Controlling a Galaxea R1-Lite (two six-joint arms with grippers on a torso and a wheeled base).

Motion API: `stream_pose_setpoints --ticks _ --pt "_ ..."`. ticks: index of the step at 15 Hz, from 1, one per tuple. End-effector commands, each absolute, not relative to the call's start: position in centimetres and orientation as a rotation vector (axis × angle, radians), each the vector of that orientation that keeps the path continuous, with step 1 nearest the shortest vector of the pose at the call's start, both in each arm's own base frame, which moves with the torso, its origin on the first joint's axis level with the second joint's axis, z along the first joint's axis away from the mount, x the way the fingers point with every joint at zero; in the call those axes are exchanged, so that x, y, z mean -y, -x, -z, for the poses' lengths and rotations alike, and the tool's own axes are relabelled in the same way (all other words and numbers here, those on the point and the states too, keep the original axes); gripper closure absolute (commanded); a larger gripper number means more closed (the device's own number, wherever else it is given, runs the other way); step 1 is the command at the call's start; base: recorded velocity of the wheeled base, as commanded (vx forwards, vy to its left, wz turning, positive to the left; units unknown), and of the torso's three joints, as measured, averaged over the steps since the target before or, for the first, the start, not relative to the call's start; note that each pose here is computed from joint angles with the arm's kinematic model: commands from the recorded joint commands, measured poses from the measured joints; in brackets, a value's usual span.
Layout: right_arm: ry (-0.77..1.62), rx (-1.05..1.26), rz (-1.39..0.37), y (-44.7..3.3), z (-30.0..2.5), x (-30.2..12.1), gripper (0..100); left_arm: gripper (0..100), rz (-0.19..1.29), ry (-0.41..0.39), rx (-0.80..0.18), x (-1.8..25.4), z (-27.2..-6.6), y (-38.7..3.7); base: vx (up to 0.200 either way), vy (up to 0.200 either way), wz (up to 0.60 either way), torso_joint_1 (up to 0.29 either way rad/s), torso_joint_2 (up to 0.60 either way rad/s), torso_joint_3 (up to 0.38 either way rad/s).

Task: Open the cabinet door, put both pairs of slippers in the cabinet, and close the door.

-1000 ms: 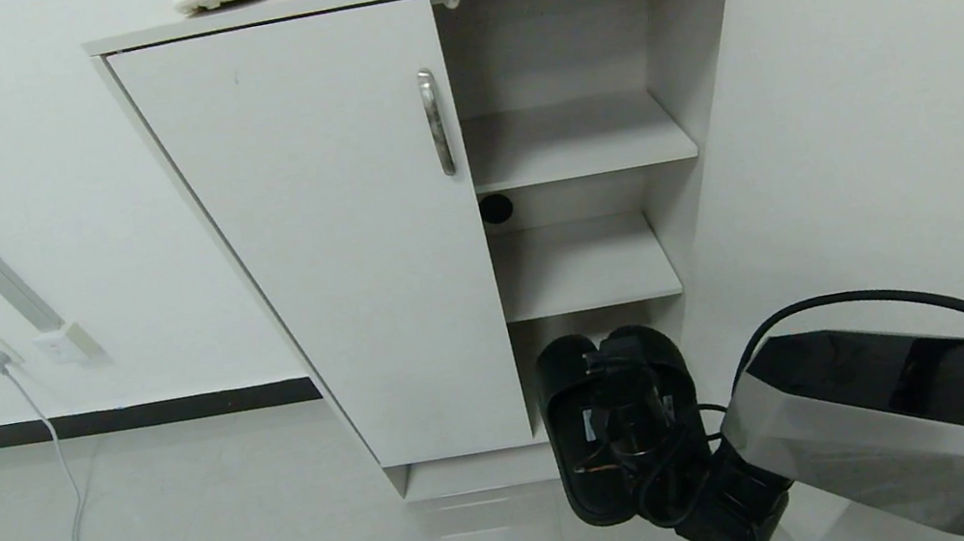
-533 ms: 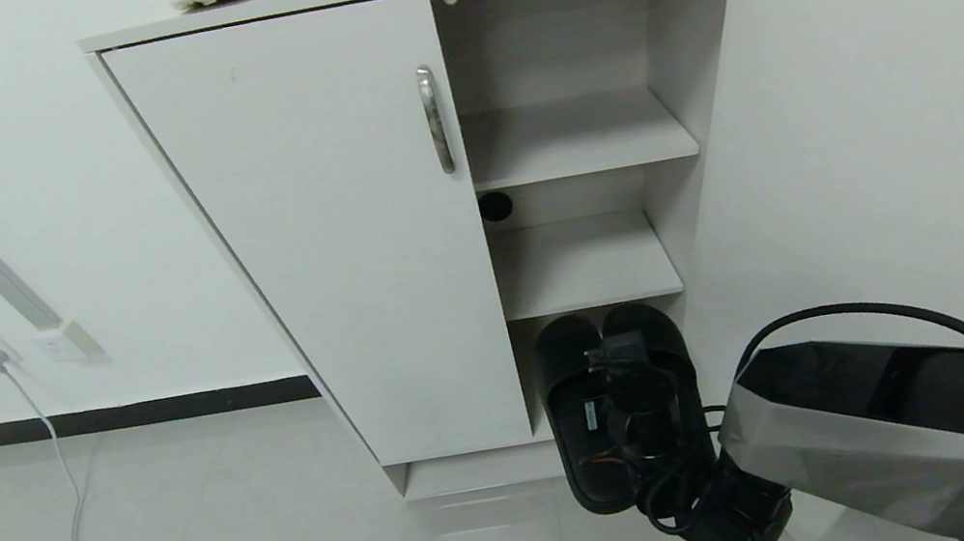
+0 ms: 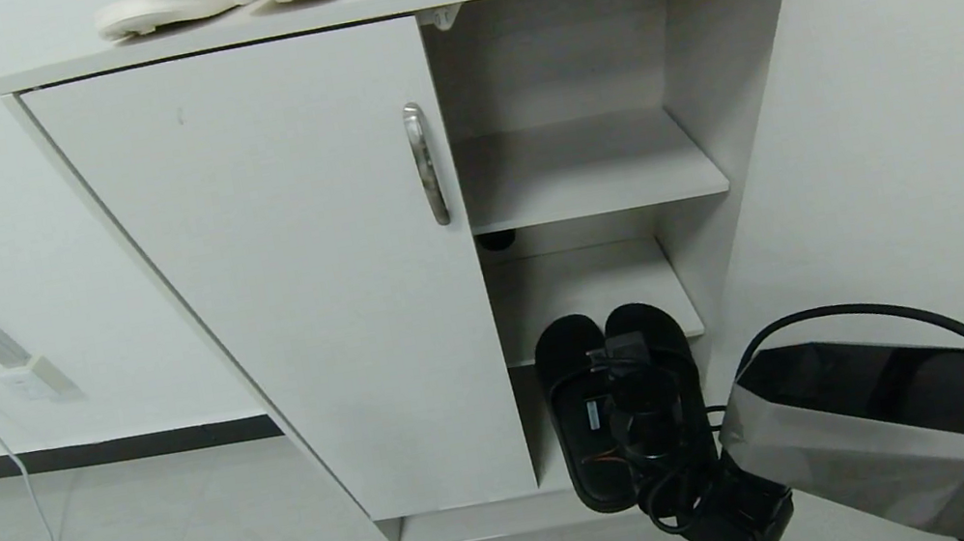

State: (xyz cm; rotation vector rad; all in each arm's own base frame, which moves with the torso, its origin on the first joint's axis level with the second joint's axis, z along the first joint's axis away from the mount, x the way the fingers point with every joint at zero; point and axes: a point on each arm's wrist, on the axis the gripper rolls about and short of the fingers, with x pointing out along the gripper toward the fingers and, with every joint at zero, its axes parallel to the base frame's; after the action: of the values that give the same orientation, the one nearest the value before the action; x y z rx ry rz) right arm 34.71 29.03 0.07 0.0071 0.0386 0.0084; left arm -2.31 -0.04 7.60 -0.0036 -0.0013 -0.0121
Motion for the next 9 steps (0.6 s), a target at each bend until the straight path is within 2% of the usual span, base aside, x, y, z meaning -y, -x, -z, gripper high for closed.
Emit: stream_pose_setpoints --ticks 1,5,9 --pt "-0.009 -0.037 -0.01 -34.7 -0.2 -29.1 100 100 0.012 0.003 -0.002 0.0 -7.6 2.3 0.2 0.0 0.0 0.007 0.0 0.002" --pt "-0.009 -0.037 -0.007 -34.9 -0.2 -28.9 100 100 0.012 0.003 0.0 0.0 -7.6 2.3 0.2 0.0 0.0 0.001 0.0 0.002" --pt "-0.014 -0.031 0.007 -36.0 -0.9 -28.8 100 100 0.012 0.003 0.0 0.0 -7.6 2.3 0.0 0.0 0.0 0.0 0.0 0.0"
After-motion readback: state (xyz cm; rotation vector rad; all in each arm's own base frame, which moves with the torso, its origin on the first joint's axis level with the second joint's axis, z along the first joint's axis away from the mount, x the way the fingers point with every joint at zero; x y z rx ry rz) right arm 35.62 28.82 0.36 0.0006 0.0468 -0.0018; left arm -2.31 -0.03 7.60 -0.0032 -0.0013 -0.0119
